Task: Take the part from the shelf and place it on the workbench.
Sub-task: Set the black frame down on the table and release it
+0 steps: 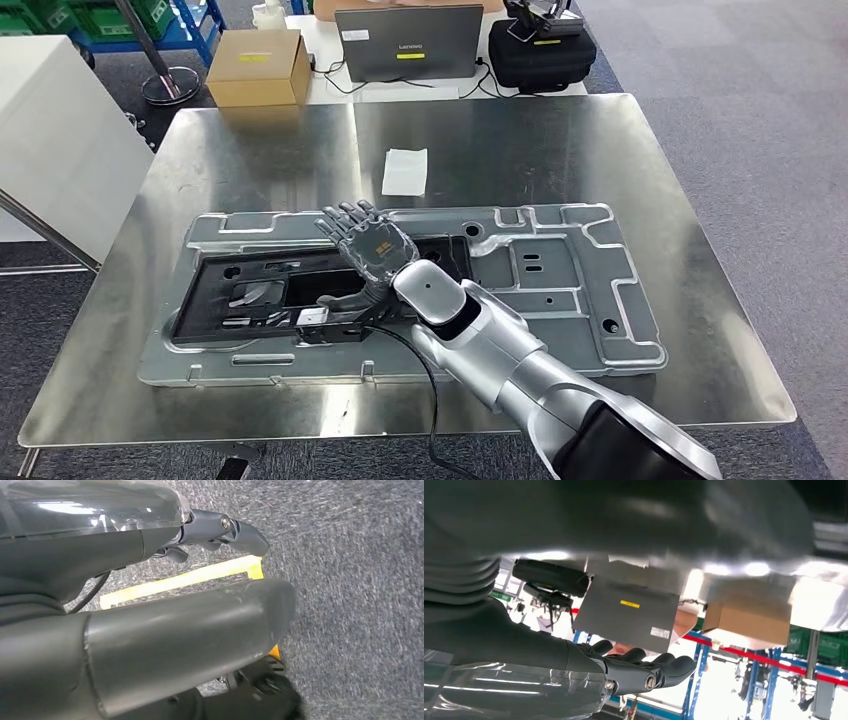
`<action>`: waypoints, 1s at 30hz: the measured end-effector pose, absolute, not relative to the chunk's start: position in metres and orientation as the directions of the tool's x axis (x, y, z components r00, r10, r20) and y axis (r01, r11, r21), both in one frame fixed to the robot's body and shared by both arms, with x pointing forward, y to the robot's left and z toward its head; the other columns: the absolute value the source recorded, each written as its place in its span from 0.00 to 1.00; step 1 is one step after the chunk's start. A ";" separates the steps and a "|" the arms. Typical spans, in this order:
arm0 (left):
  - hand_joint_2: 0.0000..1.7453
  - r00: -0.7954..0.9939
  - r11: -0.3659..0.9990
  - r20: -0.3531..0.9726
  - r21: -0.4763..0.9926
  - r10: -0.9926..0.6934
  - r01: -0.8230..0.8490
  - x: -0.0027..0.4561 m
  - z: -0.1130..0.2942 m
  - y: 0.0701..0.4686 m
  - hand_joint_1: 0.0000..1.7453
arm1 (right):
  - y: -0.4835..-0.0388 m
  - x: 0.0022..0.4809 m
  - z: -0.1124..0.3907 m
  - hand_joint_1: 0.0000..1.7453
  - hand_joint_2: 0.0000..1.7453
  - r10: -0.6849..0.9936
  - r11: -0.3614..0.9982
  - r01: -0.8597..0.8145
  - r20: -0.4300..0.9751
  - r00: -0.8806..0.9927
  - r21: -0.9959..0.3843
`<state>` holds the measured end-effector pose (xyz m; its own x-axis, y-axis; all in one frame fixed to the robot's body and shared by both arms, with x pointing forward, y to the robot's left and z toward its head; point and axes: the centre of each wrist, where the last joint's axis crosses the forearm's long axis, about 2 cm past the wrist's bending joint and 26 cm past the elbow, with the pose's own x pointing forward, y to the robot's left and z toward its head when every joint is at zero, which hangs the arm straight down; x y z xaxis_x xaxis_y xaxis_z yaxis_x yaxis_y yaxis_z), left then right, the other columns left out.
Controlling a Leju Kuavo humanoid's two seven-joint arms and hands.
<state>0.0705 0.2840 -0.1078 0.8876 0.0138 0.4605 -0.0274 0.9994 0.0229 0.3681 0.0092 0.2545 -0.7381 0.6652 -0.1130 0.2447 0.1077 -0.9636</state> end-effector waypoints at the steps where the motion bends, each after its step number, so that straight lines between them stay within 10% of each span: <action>1: 0.00 0.888 0.999 0.459 0.023 0.016 -0.030 0.069 -0.108 0.284 0.00 | 0.009 0.368 0.254 0.00 0.00 0.664 0.106 0.241 -0.111 -0.739 -0.965; 30: 0.00 0.886 0.998 0.462 -0.002 0.054 -0.059 0.067 -0.108 0.284 0.00 | 0.003 0.370 0.253 0.00 0.00 0.678 0.150 0.255 -0.089 -0.730 -0.955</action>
